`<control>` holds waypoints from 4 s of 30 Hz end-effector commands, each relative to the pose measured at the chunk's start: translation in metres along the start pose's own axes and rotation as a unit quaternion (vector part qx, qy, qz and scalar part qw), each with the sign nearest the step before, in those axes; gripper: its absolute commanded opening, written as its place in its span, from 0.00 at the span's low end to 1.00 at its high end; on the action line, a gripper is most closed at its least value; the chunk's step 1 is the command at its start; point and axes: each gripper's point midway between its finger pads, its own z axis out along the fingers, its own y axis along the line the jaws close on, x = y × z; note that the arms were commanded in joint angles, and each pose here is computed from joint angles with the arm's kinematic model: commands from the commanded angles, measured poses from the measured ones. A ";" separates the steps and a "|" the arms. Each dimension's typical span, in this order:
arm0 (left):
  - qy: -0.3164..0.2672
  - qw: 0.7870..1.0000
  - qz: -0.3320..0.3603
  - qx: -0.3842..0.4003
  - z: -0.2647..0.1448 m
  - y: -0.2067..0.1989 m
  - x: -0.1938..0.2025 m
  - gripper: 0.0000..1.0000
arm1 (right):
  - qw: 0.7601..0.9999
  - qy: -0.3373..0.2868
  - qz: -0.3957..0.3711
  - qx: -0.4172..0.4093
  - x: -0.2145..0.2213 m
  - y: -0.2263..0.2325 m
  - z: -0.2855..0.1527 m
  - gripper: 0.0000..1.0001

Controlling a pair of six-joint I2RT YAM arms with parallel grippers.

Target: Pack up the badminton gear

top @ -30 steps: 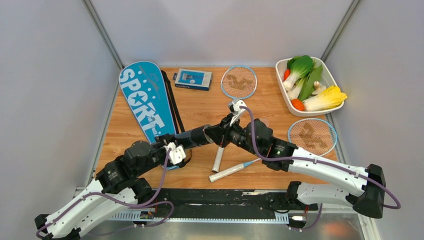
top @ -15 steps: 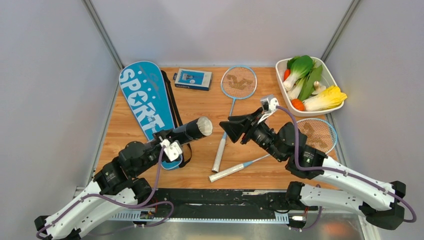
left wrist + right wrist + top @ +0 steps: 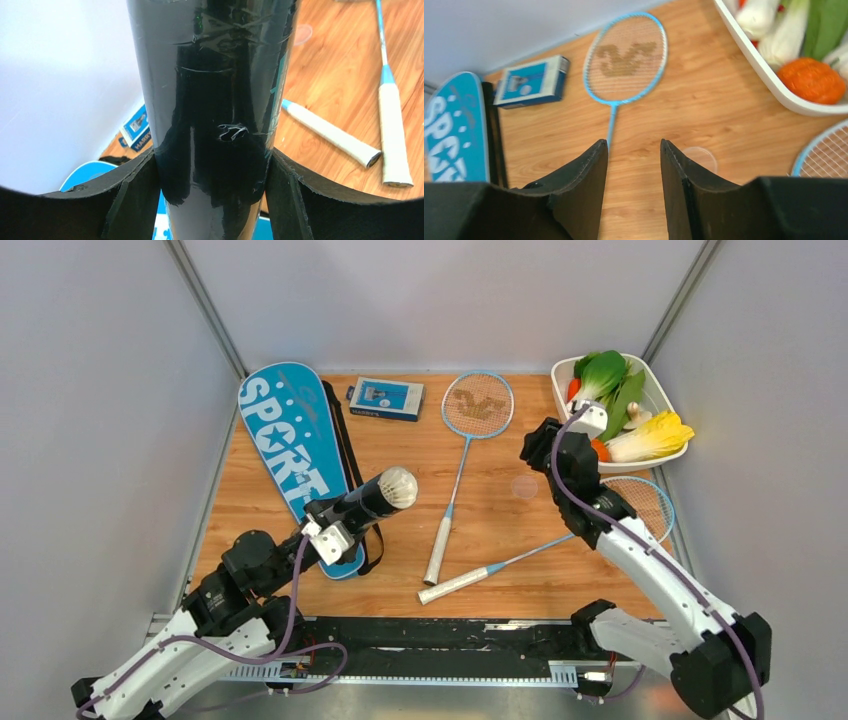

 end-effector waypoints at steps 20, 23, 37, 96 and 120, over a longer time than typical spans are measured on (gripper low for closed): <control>-0.095 0.995 -0.037 -0.019 0.001 0.004 -0.031 0.59 | 0.942 0.186 0.124 0.250 0.166 -0.118 0.069 0.49; -0.095 0.995 -0.037 -0.019 0.001 0.003 -0.030 0.59 | 0.937 0.200 0.121 0.259 0.178 -0.123 0.071 0.48; -0.096 0.994 -0.040 -0.019 0.001 0.003 -0.031 0.59 | 0.918 0.241 0.097 0.298 0.213 -0.144 0.065 0.40; 0.004 0.999 -0.016 0.027 0.026 -0.011 -0.003 0.59 | 0.824 0.148 -0.014 -0.547 -0.005 0.184 -0.155 0.00; 0.009 0.999 0.001 0.033 0.027 -0.011 -0.002 0.59 | 0.851 0.180 -0.073 -0.488 0.023 0.194 -0.130 0.00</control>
